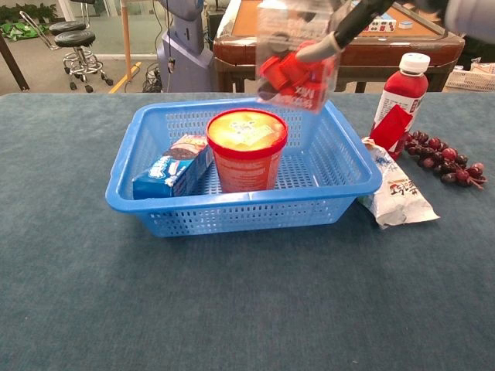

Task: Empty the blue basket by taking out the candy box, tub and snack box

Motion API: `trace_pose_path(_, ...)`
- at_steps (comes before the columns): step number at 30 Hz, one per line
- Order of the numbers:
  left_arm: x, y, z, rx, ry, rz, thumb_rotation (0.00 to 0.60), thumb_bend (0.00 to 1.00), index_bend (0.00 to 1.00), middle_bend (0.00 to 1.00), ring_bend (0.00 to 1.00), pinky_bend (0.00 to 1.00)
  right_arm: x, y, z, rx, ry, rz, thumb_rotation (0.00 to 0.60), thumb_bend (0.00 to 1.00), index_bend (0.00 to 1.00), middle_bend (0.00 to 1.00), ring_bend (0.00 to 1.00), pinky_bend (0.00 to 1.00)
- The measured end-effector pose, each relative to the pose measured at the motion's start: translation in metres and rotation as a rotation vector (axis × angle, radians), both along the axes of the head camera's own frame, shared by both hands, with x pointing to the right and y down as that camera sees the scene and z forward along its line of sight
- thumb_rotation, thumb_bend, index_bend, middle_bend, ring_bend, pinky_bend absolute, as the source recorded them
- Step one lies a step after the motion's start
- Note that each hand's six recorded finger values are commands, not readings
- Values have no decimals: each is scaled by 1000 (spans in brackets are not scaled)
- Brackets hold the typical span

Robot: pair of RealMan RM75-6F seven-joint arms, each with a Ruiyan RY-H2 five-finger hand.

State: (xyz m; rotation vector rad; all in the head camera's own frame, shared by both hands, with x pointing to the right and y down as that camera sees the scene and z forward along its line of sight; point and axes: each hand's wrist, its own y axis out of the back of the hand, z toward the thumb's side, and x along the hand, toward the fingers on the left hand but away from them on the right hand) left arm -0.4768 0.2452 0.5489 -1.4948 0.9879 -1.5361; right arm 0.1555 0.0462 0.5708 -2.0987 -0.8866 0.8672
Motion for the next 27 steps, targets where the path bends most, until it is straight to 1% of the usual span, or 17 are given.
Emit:
trace_pose_path(3, 2, 0, 1, -3, 2, 4, 600, 223, 149, 175, 125, 134, 37, -2, -15, 19, 32, 40, 600, 442, 555, 411, 375, 643)
trace_pose_path(6, 4, -1, 2, -5, 2, 5, 600, 223, 149, 175, 125, 134, 76, 3, -21, 17, 82, 79, 600, 442, 555, 411, 375, 643)
trace_pose_path(9, 5, 0, 3, -9, 4, 5, 600, 223, 149, 175, 125, 134, 113, 14, -20, -12, 138, 112, 600, 442, 555, 411, 375, 643)
trace_pose_path(11, 6, 0, 3, -11, 3, 7, 600, 223, 149, 175, 125, 134, 130, 20, -16, -30, 165, 129, 600, 442, 555, 411, 375, 643)
trace_pose_path(17, 9, 0, 4, -13, 9, 13, 600, 223, 149, 175, 125, 133, 169, 27, 0, -70, 227, 173, 600, 438, 555, 411, 375, 643)
trace_pose_path(21, 10, 1, 4, -16, 11, 12, 600, 223, 149, 175, 125, 129, 191, 33, 18, -102, 267, 194, 600, 422, 555, 410, 375, 642)
trace_pose_path(25, 9, 2, 4, -18, 10, 7, 600, 223, 148, 175, 125, 121, 209, 40, 39, -137, 289, 210, 600, 407, 555, 383, 374, 609)
trace_pose_path(27, 9, 3, 4, -19, 10, 8, 600, 223, 149, 175, 125, 121, 215, 43, 49, -160, 289, 217, 600, 393, 536, 362, 359, 580)
